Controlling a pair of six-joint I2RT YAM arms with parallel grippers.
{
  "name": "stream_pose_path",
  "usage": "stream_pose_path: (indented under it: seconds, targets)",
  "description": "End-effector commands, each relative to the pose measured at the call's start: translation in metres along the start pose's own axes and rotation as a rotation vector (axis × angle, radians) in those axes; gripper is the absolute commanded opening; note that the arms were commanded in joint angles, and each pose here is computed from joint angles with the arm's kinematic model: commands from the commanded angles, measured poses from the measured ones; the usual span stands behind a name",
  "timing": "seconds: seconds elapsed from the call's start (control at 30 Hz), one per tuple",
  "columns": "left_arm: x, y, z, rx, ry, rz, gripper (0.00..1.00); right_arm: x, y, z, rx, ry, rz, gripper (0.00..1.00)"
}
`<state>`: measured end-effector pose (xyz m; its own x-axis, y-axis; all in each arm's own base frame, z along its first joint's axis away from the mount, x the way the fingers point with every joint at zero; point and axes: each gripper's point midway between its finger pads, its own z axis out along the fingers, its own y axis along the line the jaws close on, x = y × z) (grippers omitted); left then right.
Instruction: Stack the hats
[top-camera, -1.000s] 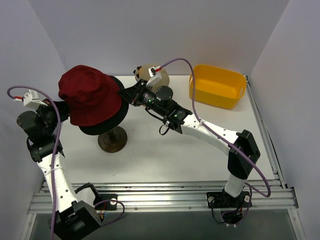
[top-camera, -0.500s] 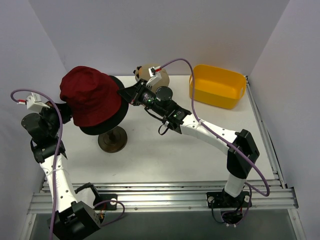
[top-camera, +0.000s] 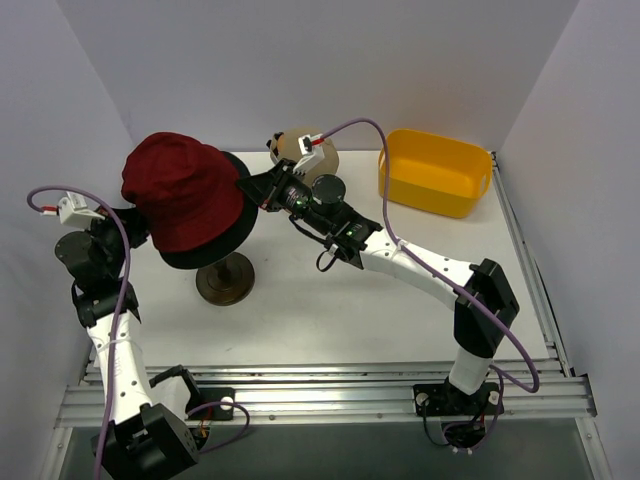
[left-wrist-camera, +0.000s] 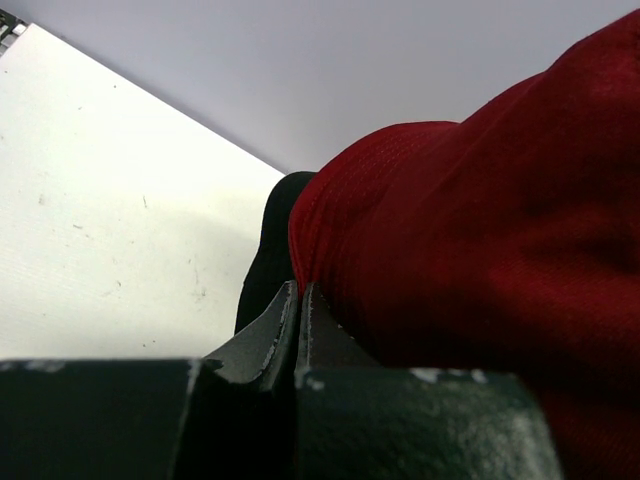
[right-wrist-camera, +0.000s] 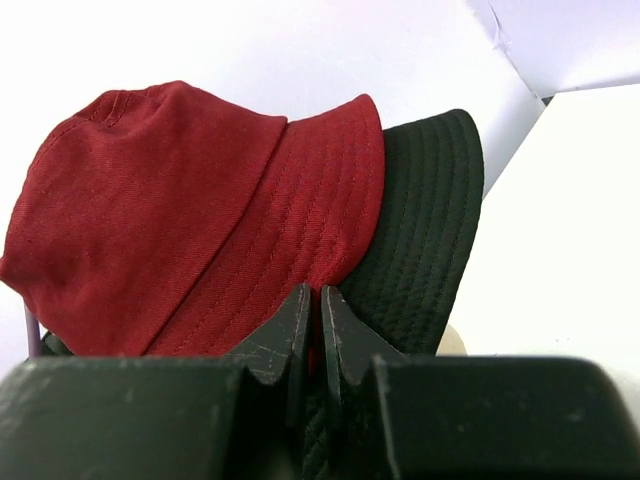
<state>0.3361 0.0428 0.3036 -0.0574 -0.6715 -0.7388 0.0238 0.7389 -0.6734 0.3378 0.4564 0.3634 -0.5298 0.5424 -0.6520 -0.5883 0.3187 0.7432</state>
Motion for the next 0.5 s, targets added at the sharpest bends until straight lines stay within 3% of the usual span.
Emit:
stream_pose_path:
  seconds: [0.0,0.23,0.47]
  targets:
    - [0.083,0.049,-0.009,-0.159,0.258,-0.149,0.02,0.005,-0.023,-0.006,0.072,0.008,-0.055,0.0]
    - [0.09,0.056,-0.007,-0.181,0.257,-0.158,0.02,0.021,-0.04,-0.005,0.112,0.033,-0.06,0.0]
    - [0.096,0.061,-0.008,-0.223,0.267,-0.152,0.02,0.017,-0.026,-0.006,0.097,0.025,-0.071,0.0]
